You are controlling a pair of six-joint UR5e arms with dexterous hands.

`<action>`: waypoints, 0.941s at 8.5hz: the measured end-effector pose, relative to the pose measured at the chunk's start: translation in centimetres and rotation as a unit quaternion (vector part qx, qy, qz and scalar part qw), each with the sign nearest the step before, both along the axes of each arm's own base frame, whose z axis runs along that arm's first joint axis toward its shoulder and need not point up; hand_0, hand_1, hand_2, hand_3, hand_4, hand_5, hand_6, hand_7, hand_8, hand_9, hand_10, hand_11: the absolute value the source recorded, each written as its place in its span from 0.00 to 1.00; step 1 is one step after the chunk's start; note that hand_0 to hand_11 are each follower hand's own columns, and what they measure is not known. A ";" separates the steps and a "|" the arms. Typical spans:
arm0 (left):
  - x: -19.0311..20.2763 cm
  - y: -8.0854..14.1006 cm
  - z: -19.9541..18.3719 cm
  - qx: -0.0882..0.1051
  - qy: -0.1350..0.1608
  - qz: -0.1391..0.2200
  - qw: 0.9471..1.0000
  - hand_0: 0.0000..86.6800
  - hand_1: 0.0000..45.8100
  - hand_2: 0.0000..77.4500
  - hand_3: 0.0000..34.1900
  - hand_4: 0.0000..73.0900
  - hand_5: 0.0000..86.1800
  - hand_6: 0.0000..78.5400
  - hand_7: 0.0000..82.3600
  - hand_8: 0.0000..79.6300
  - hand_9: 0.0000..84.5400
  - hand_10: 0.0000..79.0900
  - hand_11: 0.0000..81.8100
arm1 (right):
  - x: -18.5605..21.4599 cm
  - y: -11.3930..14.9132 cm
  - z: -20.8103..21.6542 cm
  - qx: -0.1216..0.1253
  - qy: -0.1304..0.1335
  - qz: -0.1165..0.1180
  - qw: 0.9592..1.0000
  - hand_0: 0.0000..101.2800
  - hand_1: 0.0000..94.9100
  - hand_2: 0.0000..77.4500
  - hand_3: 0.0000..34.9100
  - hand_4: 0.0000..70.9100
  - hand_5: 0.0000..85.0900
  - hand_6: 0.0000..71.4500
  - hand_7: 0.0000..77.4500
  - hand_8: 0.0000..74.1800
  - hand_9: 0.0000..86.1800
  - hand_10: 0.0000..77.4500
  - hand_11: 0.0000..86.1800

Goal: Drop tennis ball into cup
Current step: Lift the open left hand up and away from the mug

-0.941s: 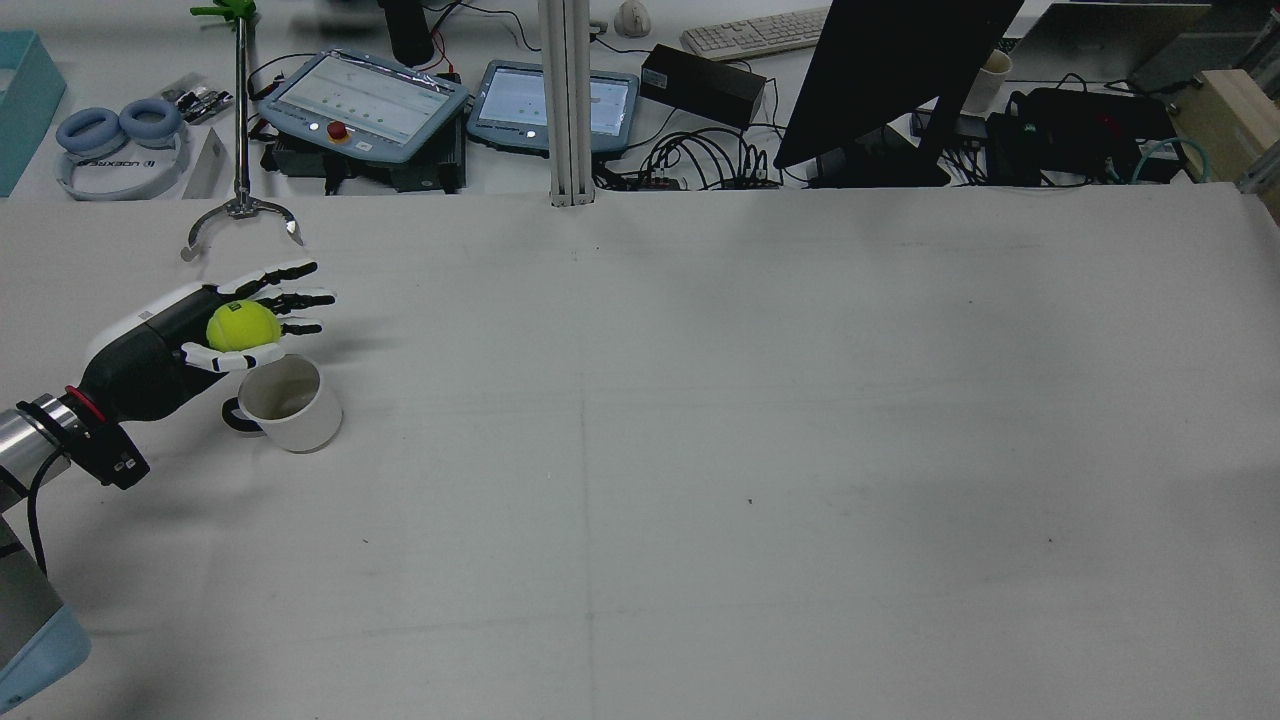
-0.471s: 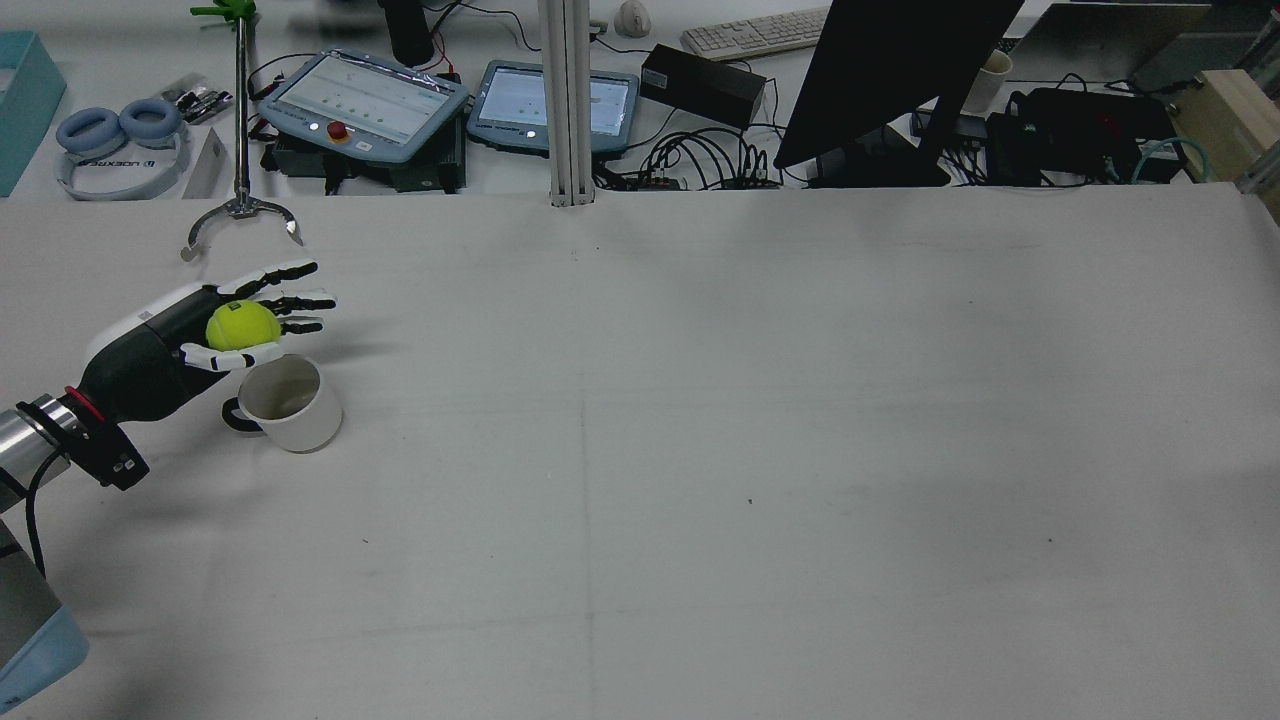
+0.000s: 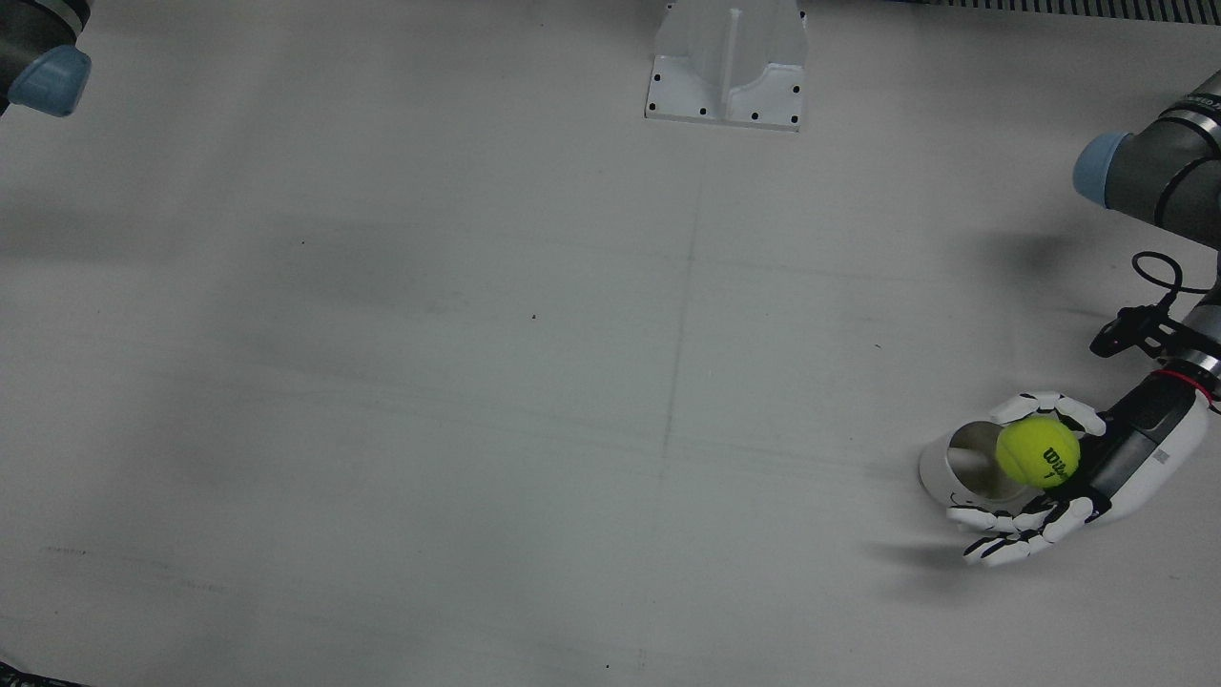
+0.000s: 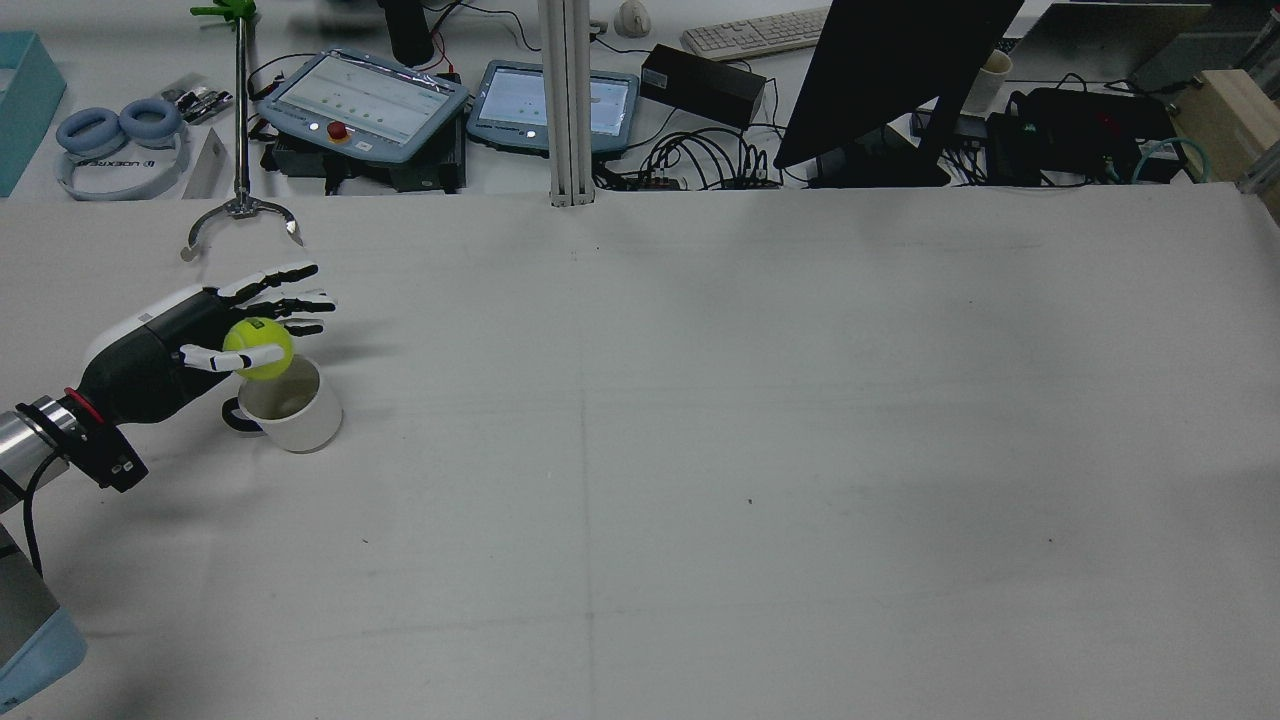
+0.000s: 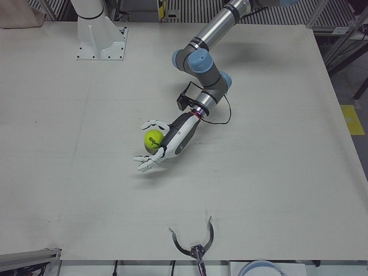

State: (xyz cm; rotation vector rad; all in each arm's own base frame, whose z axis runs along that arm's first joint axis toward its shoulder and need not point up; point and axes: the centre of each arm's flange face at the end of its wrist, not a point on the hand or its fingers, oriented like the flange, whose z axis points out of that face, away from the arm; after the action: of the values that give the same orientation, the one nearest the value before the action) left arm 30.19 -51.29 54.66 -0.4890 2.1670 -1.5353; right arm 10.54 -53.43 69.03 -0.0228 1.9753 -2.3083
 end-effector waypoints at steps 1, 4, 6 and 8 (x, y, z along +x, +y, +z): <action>0.0 0.0 -0.1 0.000 0.001 0.001 1.000 0.55 0.37 0.45 0.00 0.13 0.15 0.46 0.21 0.17 0.14 0.18 0.27 | 0.0 0.0 0.0 0.000 0.000 0.000 1.000 0.00 0.01 0.01 0.00 0.00 0.00 0.00 0.01 0.00 0.00 0.00 0.01; 0.1 0.0 -0.3 0.000 0.001 0.005 1.000 0.60 0.45 0.24 0.00 0.18 0.15 0.47 0.22 0.18 0.15 0.18 0.29 | 0.0 0.0 0.0 0.000 0.000 0.000 1.000 0.00 0.01 0.01 0.00 0.00 0.00 0.00 0.01 0.00 0.00 0.00 0.01; -1.7 -1.2 -1.0 -0.003 0.004 0.005 1.000 0.63 0.48 0.27 0.00 0.17 0.16 0.45 0.23 0.18 0.15 0.18 0.29 | 0.0 -0.1 -0.1 0.001 0.000 0.000 1.000 0.00 0.01 0.01 0.00 0.00 0.00 0.00 0.01 0.00 0.00 0.00 0.01; -8.5 -5.3 -4.1 0.019 0.013 -0.048 0.999 0.65 0.55 0.35 0.00 0.19 0.16 0.49 0.25 0.19 0.17 0.21 0.31 | 0.0 -0.1 -0.1 0.001 0.000 0.000 1.000 0.00 0.01 0.01 0.00 0.00 0.00 0.00 0.01 0.00 0.00 0.00 0.01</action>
State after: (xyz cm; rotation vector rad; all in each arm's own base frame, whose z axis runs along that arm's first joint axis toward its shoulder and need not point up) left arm 21.65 -56.56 50.55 -0.3991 2.2649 -1.5423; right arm 10.50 -53.50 68.97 -0.0224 1.9770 -2.3079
